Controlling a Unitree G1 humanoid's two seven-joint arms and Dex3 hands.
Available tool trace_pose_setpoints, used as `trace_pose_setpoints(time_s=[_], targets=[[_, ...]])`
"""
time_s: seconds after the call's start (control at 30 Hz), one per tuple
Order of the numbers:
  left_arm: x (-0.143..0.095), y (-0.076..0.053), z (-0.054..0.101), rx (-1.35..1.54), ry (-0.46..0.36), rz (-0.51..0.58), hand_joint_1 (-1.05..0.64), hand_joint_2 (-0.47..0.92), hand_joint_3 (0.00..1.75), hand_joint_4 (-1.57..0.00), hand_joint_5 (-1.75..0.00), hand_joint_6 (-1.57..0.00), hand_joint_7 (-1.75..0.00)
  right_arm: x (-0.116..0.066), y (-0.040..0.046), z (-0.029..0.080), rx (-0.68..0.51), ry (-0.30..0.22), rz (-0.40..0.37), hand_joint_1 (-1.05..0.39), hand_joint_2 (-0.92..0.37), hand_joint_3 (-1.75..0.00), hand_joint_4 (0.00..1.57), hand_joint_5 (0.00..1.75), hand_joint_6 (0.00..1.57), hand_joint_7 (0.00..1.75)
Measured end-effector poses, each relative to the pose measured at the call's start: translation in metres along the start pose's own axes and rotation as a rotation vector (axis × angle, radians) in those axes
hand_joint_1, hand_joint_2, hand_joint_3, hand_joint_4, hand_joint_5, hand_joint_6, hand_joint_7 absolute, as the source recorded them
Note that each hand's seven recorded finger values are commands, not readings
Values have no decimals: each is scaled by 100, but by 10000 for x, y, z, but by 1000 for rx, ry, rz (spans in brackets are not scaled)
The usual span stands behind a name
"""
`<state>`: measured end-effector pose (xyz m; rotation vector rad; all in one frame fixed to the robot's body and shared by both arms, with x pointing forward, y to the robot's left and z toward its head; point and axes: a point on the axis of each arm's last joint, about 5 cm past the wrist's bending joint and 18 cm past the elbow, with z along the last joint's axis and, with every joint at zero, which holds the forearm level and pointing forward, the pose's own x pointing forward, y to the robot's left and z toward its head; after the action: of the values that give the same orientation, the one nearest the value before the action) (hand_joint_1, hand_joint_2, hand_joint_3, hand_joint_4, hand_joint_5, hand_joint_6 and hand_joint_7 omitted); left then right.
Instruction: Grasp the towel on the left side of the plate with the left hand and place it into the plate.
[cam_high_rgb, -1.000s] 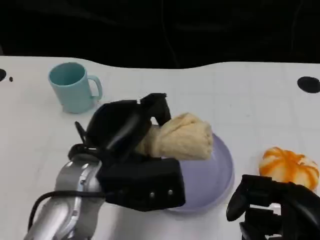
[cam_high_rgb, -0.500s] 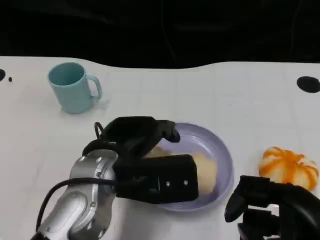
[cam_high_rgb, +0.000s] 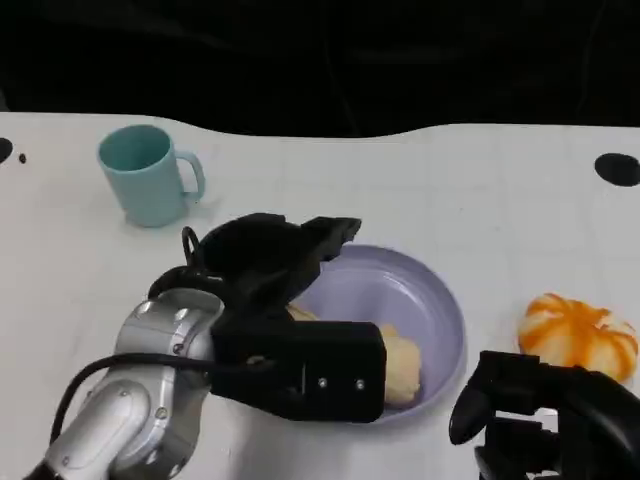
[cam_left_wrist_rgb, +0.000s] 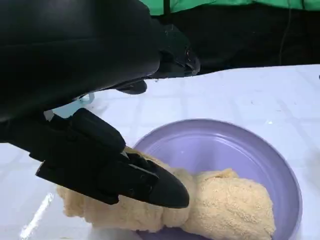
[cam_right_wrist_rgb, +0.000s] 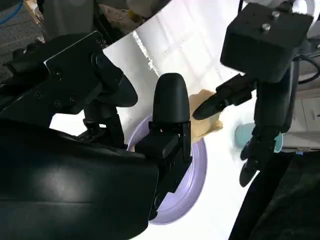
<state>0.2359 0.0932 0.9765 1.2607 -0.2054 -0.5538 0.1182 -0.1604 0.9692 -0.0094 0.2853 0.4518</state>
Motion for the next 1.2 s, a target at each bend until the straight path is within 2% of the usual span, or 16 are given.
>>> trace_pose_setpoints(time_s=[0.6, 0.9, 0.97, 1.1, 1.17, 1.2], targets=[[-523, 329, -197, 32, -21, 86, -79, 92, 13, -16, -33, -18, -3, -5, -28, 11, 1, -5, -2, 0, -51, -123, 69, 173, 67, 146], [-899, 295, -322, -28, -56, 129, -70, 92, 13, -25, -34, -27, -5, 6, -25, 13, 1, -6, 0, 0, -51, -122, 69, 173, 67, 146], [-972, 296, -342, -51, -60, 145, -65, 92, 16, -38, -36, -36, -6, 9, -23, 13, 1, -6, 0, 0, -51, -122, 69, 173, 67, 145], [-1121, 245, -374, -236, -88, 213, -33, 92, 18, -75, -51, -77, -14, 18, -21, 9, 2, -2, 3, 0, -52, -121, 69, 173, 66, 145], [-1181, 190, -378, -364, -112, 246, -27, 92, 19, -81, -60, -88, -14, 21, -22, 4, 3, 0, 3, 0, -52, -121, 69, 173, 66, 145], [-1200, 160, -383, -425, -123, 262, -21, 92, 21, -83, -75, -98, -16, 22, -23, 2, 4, 1, 3, 0, -52, -121, 69, 173, 67, 145]])
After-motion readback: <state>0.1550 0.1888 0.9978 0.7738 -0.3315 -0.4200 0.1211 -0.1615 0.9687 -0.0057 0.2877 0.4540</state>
